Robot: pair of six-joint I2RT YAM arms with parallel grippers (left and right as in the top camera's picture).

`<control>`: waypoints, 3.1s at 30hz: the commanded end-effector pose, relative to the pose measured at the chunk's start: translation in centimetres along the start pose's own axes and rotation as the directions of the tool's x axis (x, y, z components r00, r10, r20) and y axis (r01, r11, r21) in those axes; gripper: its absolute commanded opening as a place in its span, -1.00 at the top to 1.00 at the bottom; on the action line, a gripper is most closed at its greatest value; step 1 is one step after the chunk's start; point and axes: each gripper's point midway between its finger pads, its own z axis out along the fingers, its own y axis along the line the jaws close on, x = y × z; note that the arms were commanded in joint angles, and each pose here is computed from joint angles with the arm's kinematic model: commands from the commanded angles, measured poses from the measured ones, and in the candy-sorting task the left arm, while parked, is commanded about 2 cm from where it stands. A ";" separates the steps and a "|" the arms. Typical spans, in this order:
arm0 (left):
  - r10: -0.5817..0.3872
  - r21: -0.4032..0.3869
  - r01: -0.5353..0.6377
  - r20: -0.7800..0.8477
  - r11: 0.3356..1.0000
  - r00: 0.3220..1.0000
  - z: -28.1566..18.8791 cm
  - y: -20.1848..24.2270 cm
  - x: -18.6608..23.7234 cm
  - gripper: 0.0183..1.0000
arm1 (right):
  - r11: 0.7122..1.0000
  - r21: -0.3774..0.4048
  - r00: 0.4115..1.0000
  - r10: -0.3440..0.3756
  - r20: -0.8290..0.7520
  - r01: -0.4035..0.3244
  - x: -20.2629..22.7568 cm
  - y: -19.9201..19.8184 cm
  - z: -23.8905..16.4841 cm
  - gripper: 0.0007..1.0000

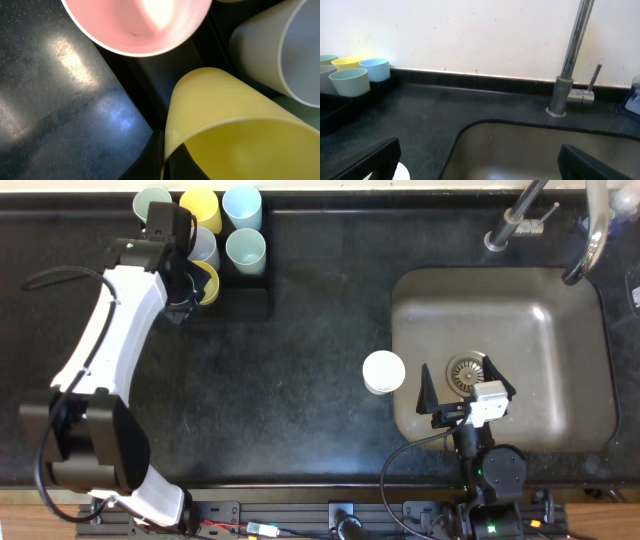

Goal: Store Cups

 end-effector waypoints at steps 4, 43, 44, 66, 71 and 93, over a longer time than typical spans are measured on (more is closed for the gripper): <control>-0.048 -0.053 0.049 0.017 0.997 0.999 1.7 0.6 -0.2 0.97 | 1.000 0.004 1.000 0.006 0.003 -0.006 0.3 -0.1 0.0 -1.00; -0.036 0.116 0.006 0.251 0.993 0.967 -6.6 0.0 -4.8 -0.45 | 1.000 0.004 1.000 0.006 0.003 -0.006 0.3 -0.1 0.0 -1.00; -0.008 0.145 -0.036 0.296 0.989 0.955 -8.3 -0.2 -5.5 -0.59 | 1.000 0.004 1.000 0.006 0.003 -0.006 0.3 -0.1 0.0 -1.00; -0.082 0.200 -0.858 0.980 0.473 0.183 -27.4 5.8 -1.1 -1.00 | 1.000 0.004 1.000 0.006 0.003 -0.006 0.3 -0.1 0.0 -0.99; -0.160 0.207 -0.886 0.975 0.416 0.153 -23.4 8.6 2.5 -1.00 | 1.000 0.004 1.000 0.006 0.003 -0.006 0.3 -0.1 0.0 -0.99; 0.207 0.230 -0.885 0.920 0.405 0.334 -8.1 11.2 7.6 -1.00 | 1.000 0.004 1.000 0.006 0.003 -0.006 0.3 -0.1 0.0 -1.00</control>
